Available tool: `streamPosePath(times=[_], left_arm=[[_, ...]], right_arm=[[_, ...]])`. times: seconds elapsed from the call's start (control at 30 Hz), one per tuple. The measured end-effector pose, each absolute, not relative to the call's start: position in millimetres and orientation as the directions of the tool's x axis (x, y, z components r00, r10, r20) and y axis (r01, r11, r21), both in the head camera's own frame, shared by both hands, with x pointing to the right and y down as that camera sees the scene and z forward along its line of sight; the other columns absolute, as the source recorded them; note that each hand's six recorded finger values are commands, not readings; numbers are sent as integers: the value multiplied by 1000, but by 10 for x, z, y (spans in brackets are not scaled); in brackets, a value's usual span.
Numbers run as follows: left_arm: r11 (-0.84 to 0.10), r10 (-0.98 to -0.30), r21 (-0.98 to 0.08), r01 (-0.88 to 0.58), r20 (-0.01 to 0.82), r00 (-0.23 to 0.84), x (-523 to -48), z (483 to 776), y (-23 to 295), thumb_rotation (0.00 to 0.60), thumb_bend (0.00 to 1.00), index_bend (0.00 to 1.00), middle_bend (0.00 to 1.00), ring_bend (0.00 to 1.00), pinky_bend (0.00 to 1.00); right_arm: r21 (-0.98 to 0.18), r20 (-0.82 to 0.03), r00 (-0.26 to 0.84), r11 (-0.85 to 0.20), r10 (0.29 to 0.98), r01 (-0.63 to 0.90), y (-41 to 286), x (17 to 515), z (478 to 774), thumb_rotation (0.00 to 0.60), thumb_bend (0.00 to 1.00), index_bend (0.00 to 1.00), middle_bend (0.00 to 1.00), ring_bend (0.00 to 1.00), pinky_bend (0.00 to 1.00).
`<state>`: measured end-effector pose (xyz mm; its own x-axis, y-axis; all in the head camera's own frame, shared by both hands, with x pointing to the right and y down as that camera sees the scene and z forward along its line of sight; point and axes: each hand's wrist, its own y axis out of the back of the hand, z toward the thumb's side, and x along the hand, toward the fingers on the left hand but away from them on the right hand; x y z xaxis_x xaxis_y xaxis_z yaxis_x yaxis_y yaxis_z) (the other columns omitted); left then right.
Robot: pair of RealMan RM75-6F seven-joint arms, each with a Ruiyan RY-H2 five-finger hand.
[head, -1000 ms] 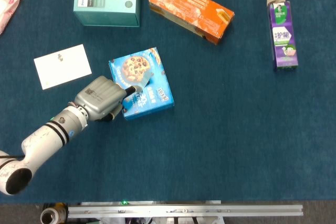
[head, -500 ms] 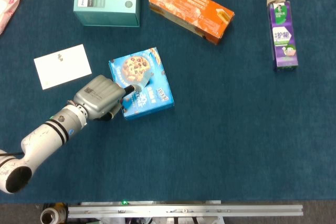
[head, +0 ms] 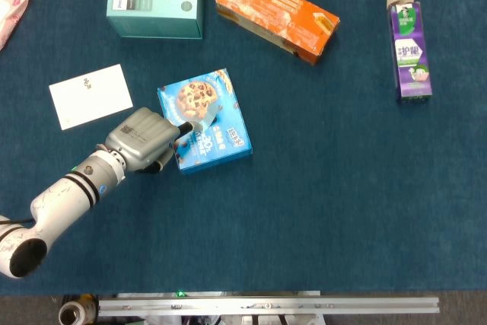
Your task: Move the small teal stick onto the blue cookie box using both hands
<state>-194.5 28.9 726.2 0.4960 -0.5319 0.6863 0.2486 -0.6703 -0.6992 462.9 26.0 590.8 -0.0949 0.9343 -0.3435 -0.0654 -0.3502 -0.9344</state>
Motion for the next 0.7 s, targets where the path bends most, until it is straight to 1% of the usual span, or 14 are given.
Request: streamPosePath(times=[0.23, 0.7], left_arm=[[-667, -540, -706, 240, 679, 497, -1943, 7237, 258, 600, 811, 144, 1000, 1000, 1000], [-661, -530, -712, 237, 667, 524, -1791, 7259, 257, 600, 811, 144, 1000, 1000, 1000]], right_arm=[[-934, -343, -96, -350, 934, -66, 262, 4631, 5908, 600, 366, 456, 648, 653, 640], [-936, -338, -110, -346, 935, -64, 276, 4687, 5881, 600, 366, 456, 648, 653, 640]])
